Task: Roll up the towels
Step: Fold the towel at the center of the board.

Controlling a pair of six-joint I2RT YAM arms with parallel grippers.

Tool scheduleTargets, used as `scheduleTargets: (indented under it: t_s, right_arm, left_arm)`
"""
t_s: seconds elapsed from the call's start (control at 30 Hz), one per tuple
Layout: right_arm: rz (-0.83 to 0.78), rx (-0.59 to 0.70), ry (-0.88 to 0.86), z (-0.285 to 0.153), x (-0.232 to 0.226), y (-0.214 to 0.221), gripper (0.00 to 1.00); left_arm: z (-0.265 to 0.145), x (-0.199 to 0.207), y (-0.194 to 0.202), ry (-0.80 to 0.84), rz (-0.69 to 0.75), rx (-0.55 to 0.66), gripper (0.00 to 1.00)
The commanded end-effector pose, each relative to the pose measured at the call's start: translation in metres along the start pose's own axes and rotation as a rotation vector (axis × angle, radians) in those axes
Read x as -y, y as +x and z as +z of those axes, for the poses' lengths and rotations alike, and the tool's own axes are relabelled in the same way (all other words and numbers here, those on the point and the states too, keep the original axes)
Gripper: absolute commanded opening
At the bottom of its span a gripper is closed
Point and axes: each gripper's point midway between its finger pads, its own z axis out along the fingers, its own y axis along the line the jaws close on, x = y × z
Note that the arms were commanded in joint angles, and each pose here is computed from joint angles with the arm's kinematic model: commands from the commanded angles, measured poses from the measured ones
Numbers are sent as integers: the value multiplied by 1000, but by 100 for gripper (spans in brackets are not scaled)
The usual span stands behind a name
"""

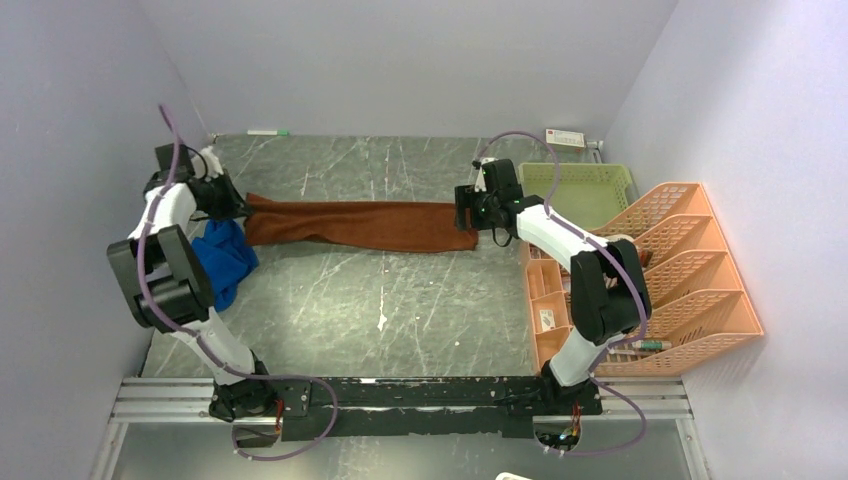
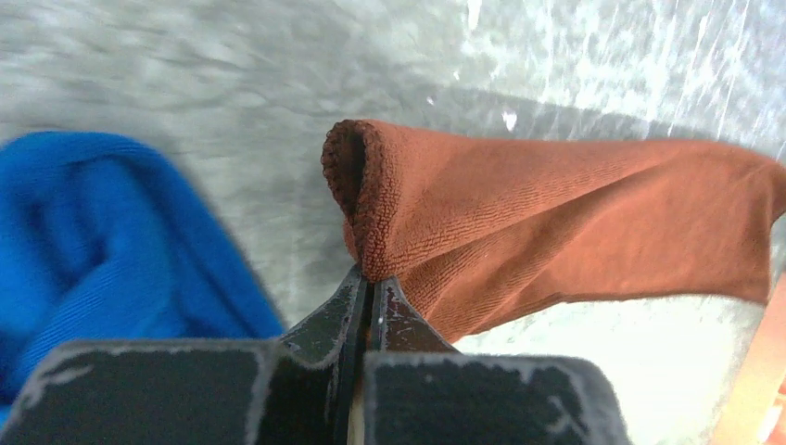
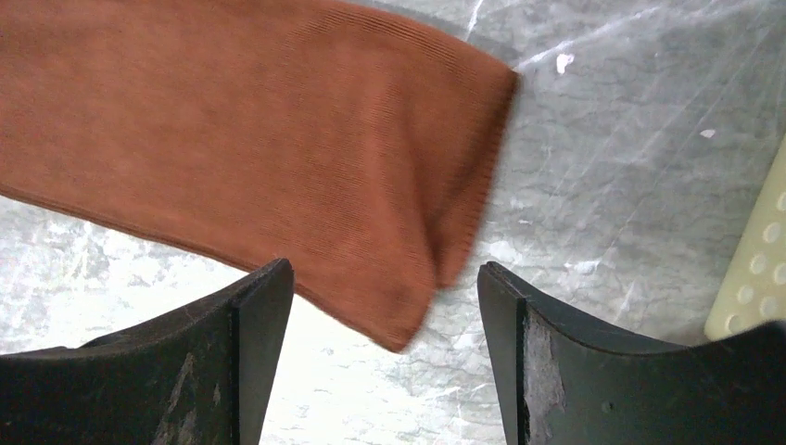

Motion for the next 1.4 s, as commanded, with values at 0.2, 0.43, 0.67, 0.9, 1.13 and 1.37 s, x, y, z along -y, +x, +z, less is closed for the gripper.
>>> scheduleTargets:
  t_s: [0.2, 0.43, 0.67, 0.9, 1.13, 1.37]
  right_arm:
    - [-45, -43, 35, 4, 1, 12, 73]
    - [-49, -54, 23, 6, -2, 16, 73]
    - [-59, -60, -1, 7, -12, 15, 73]
    - [-55, -43, 6, -4, -11, 15, 74]
    - [8, -6, 85, -16, 11, 17, 76]
    - [69, 86, 125, -39, 33, 0, 76]
  left_arm:
    - [-69, -53, -74, -285, 43, 182, 7]
    - [-72, -34, -96, -271, 108, 201, 7]
    - [-37, 46, -85, -380, 341, 99, 7]
    - [6, 121, -60, -432, 467, -8, 7]
    - [53, 216, 3, -311, 546, -80, 7]
    - [97, 284, 60, -133, 492, -166, 7]
